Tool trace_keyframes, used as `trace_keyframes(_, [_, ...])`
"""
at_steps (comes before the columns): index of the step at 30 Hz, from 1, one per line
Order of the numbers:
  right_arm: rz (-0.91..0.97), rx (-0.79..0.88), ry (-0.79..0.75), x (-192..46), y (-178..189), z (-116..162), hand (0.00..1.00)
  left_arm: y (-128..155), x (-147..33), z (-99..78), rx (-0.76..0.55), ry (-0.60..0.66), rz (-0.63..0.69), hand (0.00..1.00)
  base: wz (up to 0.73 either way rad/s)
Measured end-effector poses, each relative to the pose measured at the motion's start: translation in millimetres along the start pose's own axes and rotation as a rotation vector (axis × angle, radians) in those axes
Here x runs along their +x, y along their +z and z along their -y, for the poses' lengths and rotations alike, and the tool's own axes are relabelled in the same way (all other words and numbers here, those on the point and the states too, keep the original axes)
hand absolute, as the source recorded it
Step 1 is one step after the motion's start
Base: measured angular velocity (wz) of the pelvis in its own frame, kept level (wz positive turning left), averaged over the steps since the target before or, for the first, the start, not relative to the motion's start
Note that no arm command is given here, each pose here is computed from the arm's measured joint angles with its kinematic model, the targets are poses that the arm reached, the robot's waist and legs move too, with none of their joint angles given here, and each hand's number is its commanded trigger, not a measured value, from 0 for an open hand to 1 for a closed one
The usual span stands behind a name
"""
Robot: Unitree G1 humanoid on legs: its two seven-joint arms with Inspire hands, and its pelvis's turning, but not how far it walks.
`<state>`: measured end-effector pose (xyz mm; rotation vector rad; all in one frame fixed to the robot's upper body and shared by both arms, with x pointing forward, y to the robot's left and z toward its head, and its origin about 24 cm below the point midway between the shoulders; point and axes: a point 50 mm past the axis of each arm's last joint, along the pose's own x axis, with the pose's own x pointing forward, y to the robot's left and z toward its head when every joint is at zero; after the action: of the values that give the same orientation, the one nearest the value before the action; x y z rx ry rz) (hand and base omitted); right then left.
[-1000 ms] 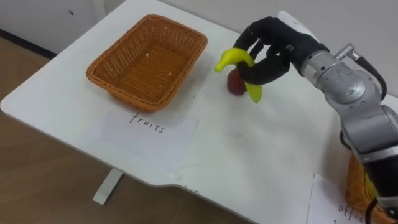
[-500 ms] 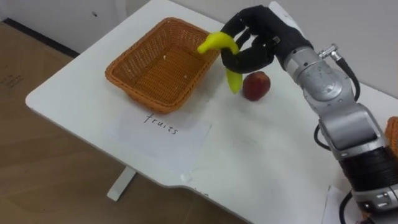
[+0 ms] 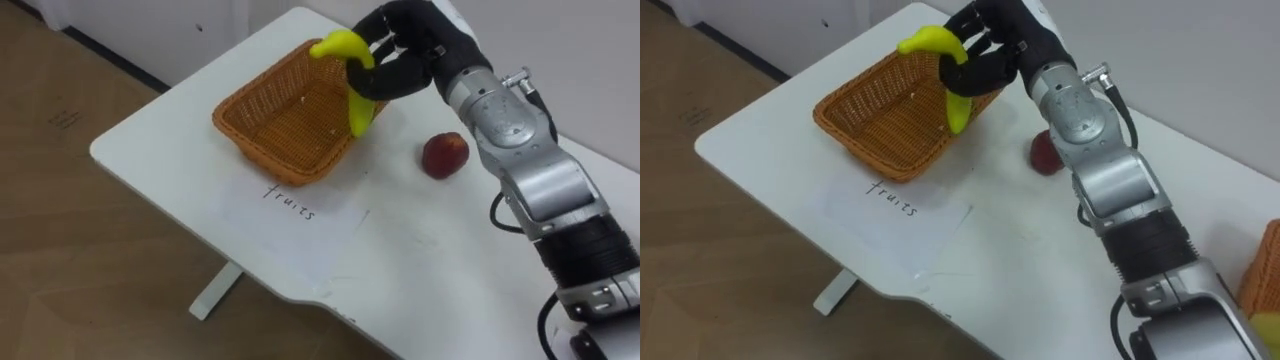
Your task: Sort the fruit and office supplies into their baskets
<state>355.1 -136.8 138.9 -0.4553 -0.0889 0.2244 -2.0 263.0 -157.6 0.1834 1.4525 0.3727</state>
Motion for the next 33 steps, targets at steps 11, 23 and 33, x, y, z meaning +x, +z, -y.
trace_keyframes(11, [-0.034,0.013,-0.073,0.8,-9.9,3.8,1.00,-3.8,-0.7,-0.7,0.001,0.002,-0.003,0.00,0.00])
trace_keyframes(23, [-0.021,0.028,-0.106,1.7,-7.8,-0.6,1.00,-5.9,-0.9,-0.9,0.001,0.000,-0.007,0.00,0.00])
trace_keyframes(33, [-0.015,0.029,-0.039,3.2,-6.6,-25.0,1.00,-7.2,-0.8,-0.2,0.000,-0.016,-0.012,0.00,0.02])
